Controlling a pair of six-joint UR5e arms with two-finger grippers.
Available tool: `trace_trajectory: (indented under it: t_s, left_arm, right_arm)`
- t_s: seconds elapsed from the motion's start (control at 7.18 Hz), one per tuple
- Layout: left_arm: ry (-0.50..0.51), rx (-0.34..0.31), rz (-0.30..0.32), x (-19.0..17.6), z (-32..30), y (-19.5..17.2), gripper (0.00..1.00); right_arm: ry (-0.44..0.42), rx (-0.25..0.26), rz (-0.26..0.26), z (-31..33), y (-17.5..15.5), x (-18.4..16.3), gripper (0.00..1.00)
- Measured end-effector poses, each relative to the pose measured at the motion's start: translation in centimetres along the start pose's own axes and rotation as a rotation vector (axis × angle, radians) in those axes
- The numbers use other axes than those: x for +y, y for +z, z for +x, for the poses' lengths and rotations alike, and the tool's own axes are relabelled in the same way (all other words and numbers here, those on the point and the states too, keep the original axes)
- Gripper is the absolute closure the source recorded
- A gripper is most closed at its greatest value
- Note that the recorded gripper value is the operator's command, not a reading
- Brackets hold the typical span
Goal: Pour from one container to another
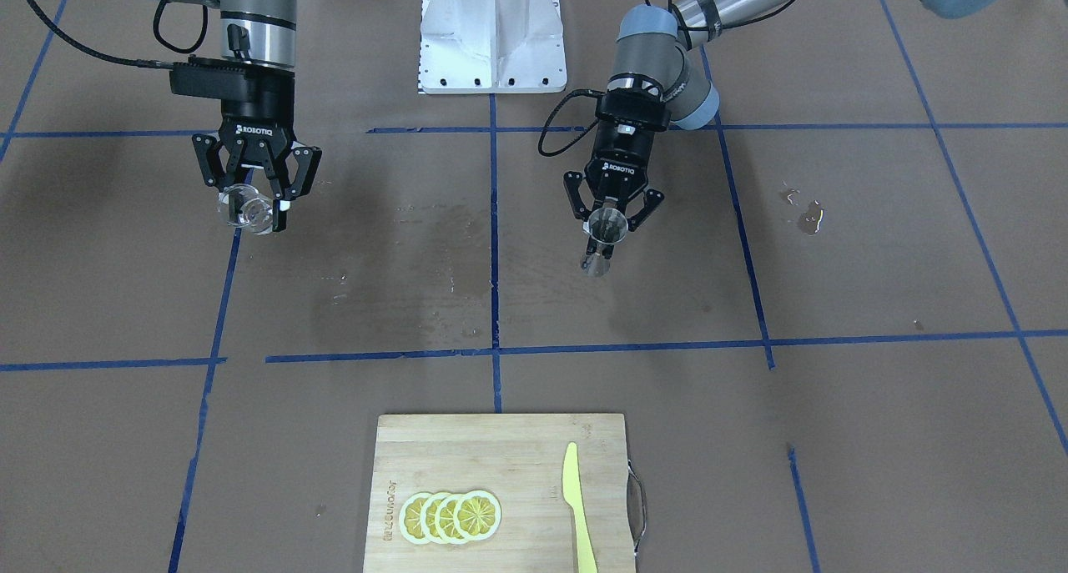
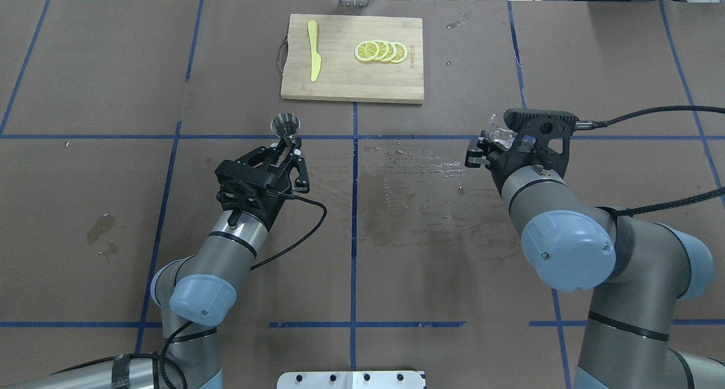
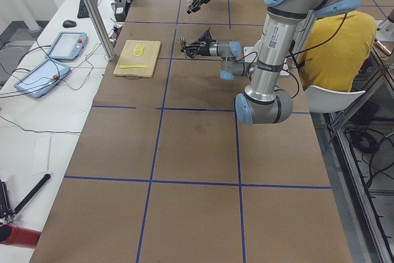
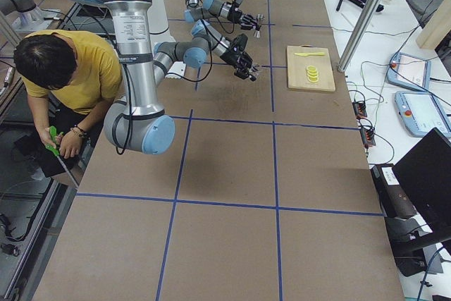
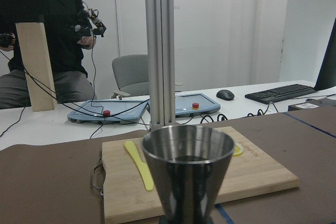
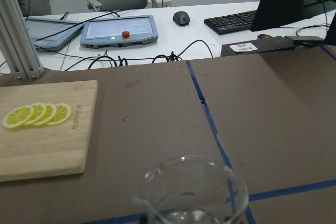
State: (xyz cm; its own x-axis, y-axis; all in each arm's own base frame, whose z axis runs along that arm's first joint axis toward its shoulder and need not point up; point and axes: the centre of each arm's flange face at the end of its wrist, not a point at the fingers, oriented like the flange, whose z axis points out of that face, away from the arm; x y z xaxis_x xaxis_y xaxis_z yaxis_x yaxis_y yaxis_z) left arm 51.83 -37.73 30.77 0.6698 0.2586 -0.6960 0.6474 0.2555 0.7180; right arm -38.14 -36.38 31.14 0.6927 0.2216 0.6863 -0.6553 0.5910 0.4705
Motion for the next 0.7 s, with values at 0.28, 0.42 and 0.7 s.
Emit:
trace_trajectory:
  t_s: [0.28,0.42,0.7]
  left_arm:
    - [-0.018,-0.012,-0.017,-0.6,-3.9,0.8,1.0]
    - [-0.012,-0.015,-0.033,-1.0,-6.1,1.2,1.0]
    - [-0.026,-0.018,-0.071,-1.6,-9.8,2.1,1.0]
  right_arm:
    - [0.059,0.035,0.072,2.6,0.5,2.5,1.0]
    - [0.081,0.041,0.103,3.6,0.5,3.7,1.0]
    - [0.094,0.041,0.163,5.5,0.4,6.4,1.0]
